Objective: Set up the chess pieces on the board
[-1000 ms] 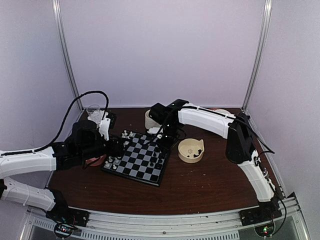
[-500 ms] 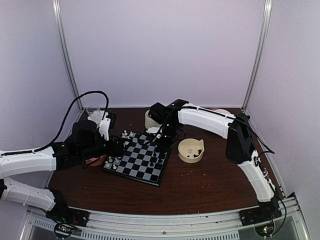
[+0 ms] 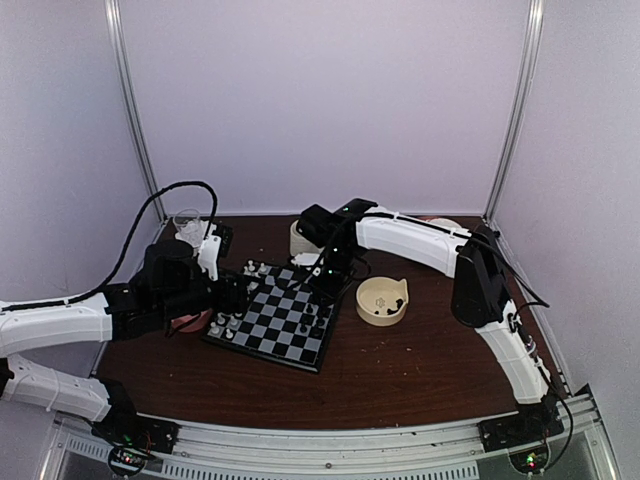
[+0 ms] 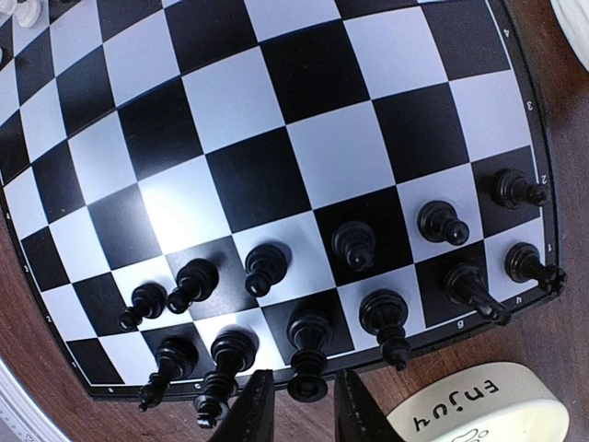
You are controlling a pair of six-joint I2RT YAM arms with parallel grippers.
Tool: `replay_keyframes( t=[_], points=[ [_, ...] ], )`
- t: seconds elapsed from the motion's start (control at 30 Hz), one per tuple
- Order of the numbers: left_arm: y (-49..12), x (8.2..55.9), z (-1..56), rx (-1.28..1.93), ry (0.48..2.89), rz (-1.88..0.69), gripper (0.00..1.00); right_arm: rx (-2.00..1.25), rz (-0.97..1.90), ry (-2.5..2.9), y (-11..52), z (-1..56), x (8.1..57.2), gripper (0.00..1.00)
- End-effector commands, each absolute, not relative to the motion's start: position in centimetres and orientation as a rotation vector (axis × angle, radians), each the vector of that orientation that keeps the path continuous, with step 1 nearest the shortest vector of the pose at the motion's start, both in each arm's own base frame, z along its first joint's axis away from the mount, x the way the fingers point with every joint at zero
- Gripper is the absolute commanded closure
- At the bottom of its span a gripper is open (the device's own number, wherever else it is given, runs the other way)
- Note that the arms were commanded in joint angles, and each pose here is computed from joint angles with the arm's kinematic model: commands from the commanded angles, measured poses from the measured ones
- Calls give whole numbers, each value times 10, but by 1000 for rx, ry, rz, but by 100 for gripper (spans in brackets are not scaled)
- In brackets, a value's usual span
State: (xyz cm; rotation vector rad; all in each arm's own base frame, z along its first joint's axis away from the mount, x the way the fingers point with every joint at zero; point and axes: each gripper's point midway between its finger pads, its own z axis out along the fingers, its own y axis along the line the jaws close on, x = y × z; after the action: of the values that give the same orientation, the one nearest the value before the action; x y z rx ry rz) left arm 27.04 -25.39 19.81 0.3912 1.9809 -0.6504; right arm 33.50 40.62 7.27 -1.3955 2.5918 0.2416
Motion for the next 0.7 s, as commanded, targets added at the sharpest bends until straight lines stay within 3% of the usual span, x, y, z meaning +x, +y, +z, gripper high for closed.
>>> replay_keyframes(
  t=[0.0, 0.5, 0.6, 0.67],
  points=[
    [-254, 276, 213, 387, 1944, -650, 26, -1358, 245, 2531, 409, 101, 338, 74],
    [-251, 275, 214, 386, 1953, -628, 23, -1155, 218, 2316, 377, 207, 326, 73],
    [-244, 276, 213, 353, 1965, -603, 18, -964, 167, 2226, 350, 232, 331, 71],
    [-235, 277, 213, 302, 1957, -582, 4, -799, 134, 2177, 329, 240, 336, 70]
  ],
)
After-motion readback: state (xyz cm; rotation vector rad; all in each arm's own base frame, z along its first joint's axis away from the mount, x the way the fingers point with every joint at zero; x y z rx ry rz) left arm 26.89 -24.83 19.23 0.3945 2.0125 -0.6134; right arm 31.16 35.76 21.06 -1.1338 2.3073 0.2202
